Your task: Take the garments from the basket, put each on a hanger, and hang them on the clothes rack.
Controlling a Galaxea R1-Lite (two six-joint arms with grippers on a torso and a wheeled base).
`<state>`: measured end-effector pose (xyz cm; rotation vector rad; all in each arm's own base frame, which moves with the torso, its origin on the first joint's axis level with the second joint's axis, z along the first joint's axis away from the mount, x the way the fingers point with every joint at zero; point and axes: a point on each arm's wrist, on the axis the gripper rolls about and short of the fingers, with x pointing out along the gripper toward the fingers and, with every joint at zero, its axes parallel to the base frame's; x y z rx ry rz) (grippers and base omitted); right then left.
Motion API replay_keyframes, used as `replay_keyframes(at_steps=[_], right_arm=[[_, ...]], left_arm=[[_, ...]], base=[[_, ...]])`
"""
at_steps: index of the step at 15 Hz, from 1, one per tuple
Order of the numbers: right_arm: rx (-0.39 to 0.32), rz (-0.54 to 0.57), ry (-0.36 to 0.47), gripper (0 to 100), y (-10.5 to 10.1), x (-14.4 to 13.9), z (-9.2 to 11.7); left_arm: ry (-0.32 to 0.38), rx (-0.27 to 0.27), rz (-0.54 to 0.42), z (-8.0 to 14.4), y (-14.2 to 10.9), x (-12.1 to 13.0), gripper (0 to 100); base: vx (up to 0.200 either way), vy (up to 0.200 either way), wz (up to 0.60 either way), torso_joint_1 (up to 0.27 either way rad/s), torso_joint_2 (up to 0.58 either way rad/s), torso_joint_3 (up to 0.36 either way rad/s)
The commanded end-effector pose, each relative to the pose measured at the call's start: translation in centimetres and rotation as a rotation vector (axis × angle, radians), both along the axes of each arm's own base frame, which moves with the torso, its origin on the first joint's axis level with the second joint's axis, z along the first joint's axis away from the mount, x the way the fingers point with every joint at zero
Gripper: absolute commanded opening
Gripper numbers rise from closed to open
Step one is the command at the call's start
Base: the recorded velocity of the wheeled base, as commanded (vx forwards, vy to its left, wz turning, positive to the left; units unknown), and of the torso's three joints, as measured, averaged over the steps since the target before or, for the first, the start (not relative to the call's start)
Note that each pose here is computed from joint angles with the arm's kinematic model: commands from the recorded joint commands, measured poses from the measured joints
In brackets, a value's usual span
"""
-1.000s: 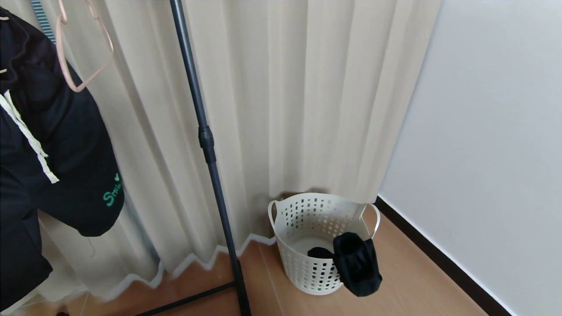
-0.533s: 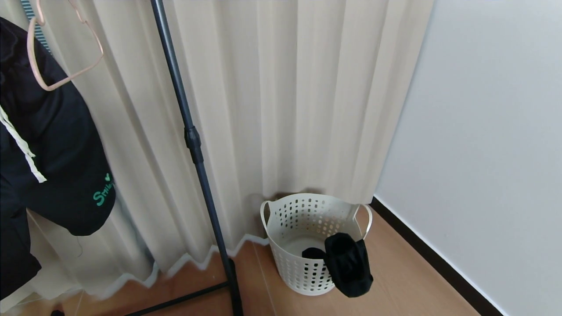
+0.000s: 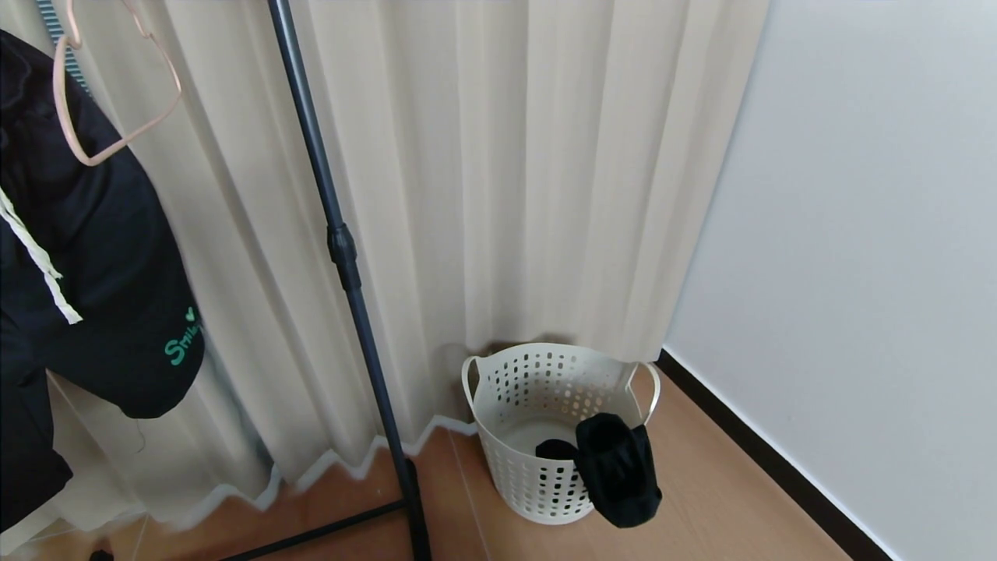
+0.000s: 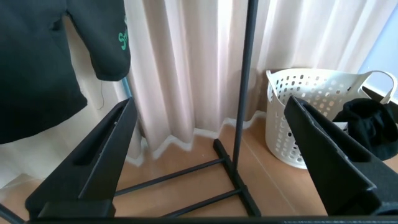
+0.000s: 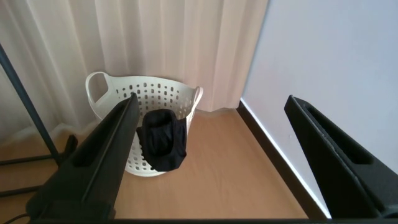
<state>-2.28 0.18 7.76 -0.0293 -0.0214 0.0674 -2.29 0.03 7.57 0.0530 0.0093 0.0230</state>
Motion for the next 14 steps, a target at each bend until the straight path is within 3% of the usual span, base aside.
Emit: replay_keyframes(at_steps=[1,14], right_arm=[[-0.001,0.0,-0.001,100,0.0,0.0,0.01],[-0.01,0.001,0.004,100,0.0,0.0,-0.06]], left_arm=[[-0.001,-0.001,0.001,0.02,0.0,-0.01,100],[-0.001,-0.005,-0.003,0.05,0.01,-0.02,100]], base=[[0.0,0.0,0.0,0.0,0.0,0.0],[0.0,0.0,0.0,0.002,0.0,-0.164]])
